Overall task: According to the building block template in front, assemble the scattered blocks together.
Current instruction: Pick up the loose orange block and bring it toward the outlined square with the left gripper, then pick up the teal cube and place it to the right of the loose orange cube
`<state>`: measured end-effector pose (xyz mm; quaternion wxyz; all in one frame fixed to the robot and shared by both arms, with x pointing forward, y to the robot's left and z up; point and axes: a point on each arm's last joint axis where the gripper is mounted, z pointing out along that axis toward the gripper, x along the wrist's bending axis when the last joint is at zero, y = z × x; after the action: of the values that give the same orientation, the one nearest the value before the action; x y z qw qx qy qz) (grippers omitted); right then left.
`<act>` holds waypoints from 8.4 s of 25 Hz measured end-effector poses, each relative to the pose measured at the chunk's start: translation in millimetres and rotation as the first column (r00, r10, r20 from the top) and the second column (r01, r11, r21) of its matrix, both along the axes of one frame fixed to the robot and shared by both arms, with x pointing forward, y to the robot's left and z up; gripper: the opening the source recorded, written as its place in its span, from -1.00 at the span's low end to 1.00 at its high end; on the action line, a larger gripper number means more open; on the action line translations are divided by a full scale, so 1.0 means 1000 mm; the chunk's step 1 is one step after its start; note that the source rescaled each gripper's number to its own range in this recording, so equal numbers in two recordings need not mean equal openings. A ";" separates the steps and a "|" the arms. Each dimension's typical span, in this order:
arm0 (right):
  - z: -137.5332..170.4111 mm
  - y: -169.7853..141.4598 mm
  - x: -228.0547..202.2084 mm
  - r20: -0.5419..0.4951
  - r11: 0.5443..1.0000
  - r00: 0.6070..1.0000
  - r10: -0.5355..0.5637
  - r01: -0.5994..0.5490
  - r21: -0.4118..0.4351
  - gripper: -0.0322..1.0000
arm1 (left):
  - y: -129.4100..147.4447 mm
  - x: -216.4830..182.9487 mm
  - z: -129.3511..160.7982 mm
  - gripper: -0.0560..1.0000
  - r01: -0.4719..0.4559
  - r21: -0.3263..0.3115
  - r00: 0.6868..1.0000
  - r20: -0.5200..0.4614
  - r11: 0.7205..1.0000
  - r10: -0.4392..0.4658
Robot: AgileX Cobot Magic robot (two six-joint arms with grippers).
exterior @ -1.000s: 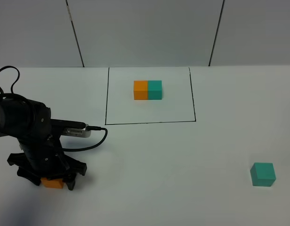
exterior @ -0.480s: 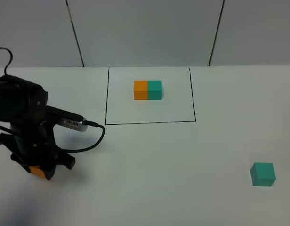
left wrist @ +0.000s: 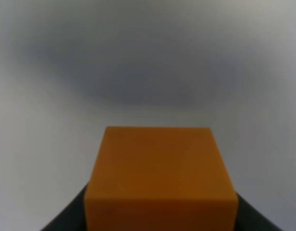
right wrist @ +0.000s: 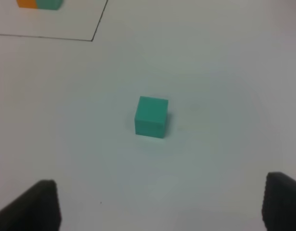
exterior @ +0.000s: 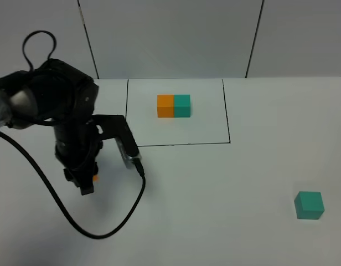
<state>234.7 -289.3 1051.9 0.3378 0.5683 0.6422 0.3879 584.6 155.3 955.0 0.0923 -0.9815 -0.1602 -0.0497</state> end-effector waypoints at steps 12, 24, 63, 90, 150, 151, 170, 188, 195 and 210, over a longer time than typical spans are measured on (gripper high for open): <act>0.000 0.000 0.000 0.000 1.000 1.000 0.001 -0.001 0.002 0.46 | -0.068 0.028 -0.038 -0.86 0.350 -0.074 0.935 -0.025 0.934 -0.353; 0.000 0.000 0.000 0.000 1.000 1.000 0.001 -0.001 0.002 0.46 | -0.090 0.031 -0.065 -0.86 0.352 -0.130 0.932 -0.049 0.927 -0.360; 0.000 0.000 0.000 0.000 1.000 1.000 0.001 -0.001 0.003 0.46 | -0.015 0.043 0.065 0.95 -0.328 -0.268 0.906 0.183 0.906 0.383; 0.000 0.000 0.000 0.000 1.000 1.000 0.001 -0.001 0.003 0.46 | 0.158 -0.173 0.168 0.83 -0.538 -0.742 0.312 0.265 0.400 0.912; 0.000 0.000 0.000 0.000 1.000 1.000 0.001 -0.001 0.002 0.46 | 0.138 -0.357 0.092 0.47 -0.292 -0.902 0.318 0.223 0.319 0.921; 0.000 0.000 0.000 0.000 1.000 1.000 0.001 -0.001 0.002 0.46 | 0.138 -0.357 0.092 0.46 -0.292 -0.902 0.318 0.223 0.319 0.921; 0.000 0.000 0.000 0.000 1.000 1.000 0.001 -0.001 0.002 0.46 | 0.138 -0.357 0.092 0.46 -0.292 -0.902 0.318 0.223 0.319 0.921; 0.000 0.001 0.000 -0.002 1.000 1.000 -0.004 0.004 0.020 0.46 | 0.138 -0.357 0.092 0.46 -0.292 -0.902 0.318 0.223 0.319 0.921; 0.014 0.004 0.023 -0.150 0.991 0.988 -0.025 0.044 0.127 0.46 | 0.138 -0.357 0.092 0.46 -0.292 -0.902 0.318 0.223 0.319 0.921; -0.034 0.007 0.202 -0.666 0.999 0.745 0.038 -0.021 0.034 0.46 | 0.138 -0.357 0.092 0.46 -0.292 -0.902 0.318 0.223 0.319 0.921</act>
<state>437.1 -282.5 1017.5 0.0732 0.6631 0.7247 0.1725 227.8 293.6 1046.9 -0.3661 -0.6436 -0.5900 -0.3218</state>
